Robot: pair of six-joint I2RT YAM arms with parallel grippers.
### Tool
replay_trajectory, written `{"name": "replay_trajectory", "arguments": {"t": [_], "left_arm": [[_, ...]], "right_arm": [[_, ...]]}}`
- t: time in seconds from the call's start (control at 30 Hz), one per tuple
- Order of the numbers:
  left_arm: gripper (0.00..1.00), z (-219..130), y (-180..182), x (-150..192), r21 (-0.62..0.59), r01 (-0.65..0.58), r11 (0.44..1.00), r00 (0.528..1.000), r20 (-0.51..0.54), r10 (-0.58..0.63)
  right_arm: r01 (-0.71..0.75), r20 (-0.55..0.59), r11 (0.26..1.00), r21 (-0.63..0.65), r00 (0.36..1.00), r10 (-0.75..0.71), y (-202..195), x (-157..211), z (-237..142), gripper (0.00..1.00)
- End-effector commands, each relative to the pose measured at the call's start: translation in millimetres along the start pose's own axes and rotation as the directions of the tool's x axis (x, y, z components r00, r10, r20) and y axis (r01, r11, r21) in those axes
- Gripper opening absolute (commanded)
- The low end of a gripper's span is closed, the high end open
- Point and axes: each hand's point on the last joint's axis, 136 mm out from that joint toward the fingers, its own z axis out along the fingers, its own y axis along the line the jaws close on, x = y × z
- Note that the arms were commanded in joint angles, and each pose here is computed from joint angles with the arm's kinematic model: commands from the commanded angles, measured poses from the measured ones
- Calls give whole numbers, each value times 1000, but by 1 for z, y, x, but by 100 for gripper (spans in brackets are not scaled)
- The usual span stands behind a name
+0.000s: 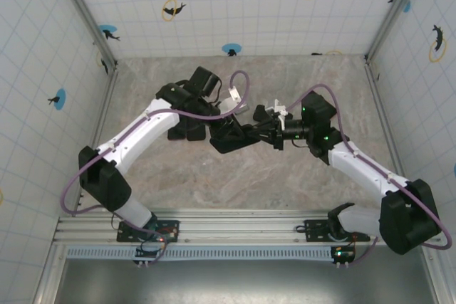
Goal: Take the phone out of the phone case
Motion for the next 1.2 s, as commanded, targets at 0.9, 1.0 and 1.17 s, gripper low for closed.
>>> {"name": "replay_trajectory", "arguments": {"t": [0.9,1.0,1.17], "left_arm": [[0,-2,-26,-17,136,-64,989,998,23,61],[0,-3,-29,-18,149,-62,987,998,30,58],[0,-4,-28,-21,145,-56,988,998,39,51]], "right_arm": [[156,58,985,-72,987,-152,15,-33,-6,0],[162,61,984,-75,986,-157,14,-34,-5,0],[172,64,983,-58,984,-169,7,-34,-5,13]]}}
